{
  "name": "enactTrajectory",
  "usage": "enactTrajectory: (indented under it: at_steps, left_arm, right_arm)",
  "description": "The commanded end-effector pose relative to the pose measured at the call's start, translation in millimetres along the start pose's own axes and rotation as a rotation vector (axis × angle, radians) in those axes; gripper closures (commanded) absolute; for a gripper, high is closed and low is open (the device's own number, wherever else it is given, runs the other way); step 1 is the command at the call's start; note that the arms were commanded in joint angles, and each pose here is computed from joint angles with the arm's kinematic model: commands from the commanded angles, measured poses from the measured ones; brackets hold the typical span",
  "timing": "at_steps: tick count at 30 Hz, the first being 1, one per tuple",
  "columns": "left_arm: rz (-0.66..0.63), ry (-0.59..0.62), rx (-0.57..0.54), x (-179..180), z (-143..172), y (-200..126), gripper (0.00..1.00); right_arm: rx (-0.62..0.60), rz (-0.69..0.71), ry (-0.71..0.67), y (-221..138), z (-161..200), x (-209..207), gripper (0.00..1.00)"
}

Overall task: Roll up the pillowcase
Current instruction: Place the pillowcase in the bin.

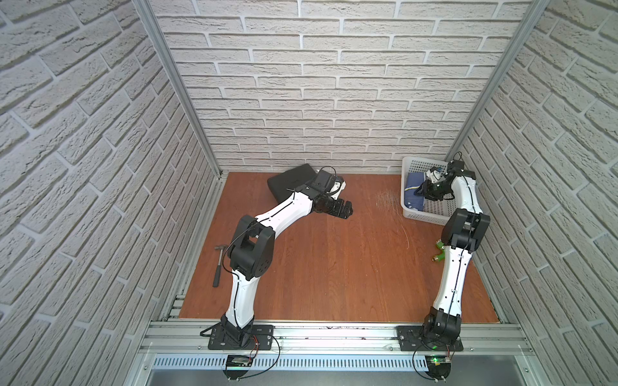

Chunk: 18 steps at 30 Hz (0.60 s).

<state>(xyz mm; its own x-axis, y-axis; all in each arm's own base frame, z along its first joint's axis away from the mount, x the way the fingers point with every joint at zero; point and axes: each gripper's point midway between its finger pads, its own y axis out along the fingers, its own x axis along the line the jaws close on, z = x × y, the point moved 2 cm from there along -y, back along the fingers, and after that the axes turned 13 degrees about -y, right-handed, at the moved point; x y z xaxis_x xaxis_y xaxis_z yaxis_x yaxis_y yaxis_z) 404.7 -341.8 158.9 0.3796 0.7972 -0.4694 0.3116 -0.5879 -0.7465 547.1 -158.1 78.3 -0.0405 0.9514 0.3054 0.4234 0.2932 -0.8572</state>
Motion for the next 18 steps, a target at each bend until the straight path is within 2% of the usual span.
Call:
enactTrajectory:
  at_steps: [1,2,5,10,11,15,18]
  left_arm:
    - [0.014,0.004,-0.020,-3,-11,-5,0.02]
    - [0.011,0.005,-0.021,-3,-12,-5,0.02]
    - [0.001,0.009,-0.018,0,-11,-8,0.02]
    - [-0.044,0.016,-0.038,11,-12,-28,0.02]
    - [-0.058,0.015,-0.052,16,-13,-35,0.02]
    - [-0.124,0.002,-0.096,43,-12,-60,0.02]
    - [-0.154,-0.023,-0.135,66,-9,-75,0.02]
  right_arm:
    - [-0.057,0.179,-0.081,-39,-25,0,0.37]
    - [-0.074,0.206,-0.082,-46,-30,-1,0.18]
    - [-0.113,0.285,-0.091,-71,-40,-2,0.11]
    - [-0.158,0.384,-0.121,-123,-46,7,0.06]
    - [-0.172,0.379,-0.127,-131,-45,13,0.00]
    - [-0.221,0.260,-0.149,-140,-34,44,0.00]
    - [-0.305,0.198,-0.194,-145,-27,71,0.00]
